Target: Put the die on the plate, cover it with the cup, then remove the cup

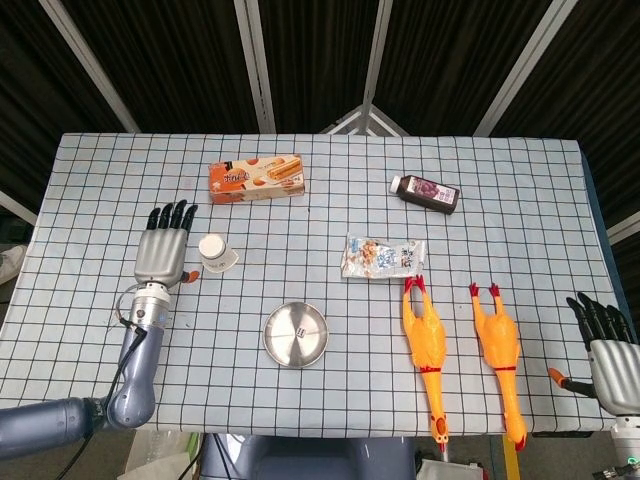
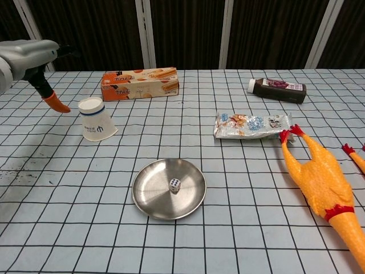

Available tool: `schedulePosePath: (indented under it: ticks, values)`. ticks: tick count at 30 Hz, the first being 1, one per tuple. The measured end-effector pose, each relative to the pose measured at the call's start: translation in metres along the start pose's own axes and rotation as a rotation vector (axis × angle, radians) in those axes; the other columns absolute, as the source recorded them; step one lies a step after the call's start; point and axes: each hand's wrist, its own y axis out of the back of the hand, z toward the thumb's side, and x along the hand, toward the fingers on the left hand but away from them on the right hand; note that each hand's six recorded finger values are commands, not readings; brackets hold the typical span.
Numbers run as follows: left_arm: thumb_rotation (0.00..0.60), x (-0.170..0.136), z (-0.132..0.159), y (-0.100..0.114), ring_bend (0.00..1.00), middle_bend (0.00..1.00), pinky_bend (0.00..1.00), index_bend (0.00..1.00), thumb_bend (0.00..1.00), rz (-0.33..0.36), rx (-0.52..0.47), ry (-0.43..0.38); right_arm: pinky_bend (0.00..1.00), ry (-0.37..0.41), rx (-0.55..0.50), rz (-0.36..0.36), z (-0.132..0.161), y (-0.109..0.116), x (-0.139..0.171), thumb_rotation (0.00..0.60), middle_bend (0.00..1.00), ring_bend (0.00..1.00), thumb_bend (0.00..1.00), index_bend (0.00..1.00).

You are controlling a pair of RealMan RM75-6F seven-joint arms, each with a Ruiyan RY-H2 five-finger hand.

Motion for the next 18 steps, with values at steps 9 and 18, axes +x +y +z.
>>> schedulePosePath:
  ticks: [9,18]
  values:
    - [0.6,0.016,0.002,-0.014,0.0,0.02,0.0,0.09,0.2,-0.009,0.02,0.023,0.0,-0.027,0.006,0.011,-0.007,-0.003,-0.004,0.6,0.02,0.07,0.09,0.03]
    - [0.6,0.032,-0.005,-0.026,0.0,0.06,0.0,0.15,0.2,-0.023,0.035,0.036,0.0,-0.056,0.011,0.018,-0.014,-0.006,-0.008,0.6,0.02,0.07,0.09,0.02]
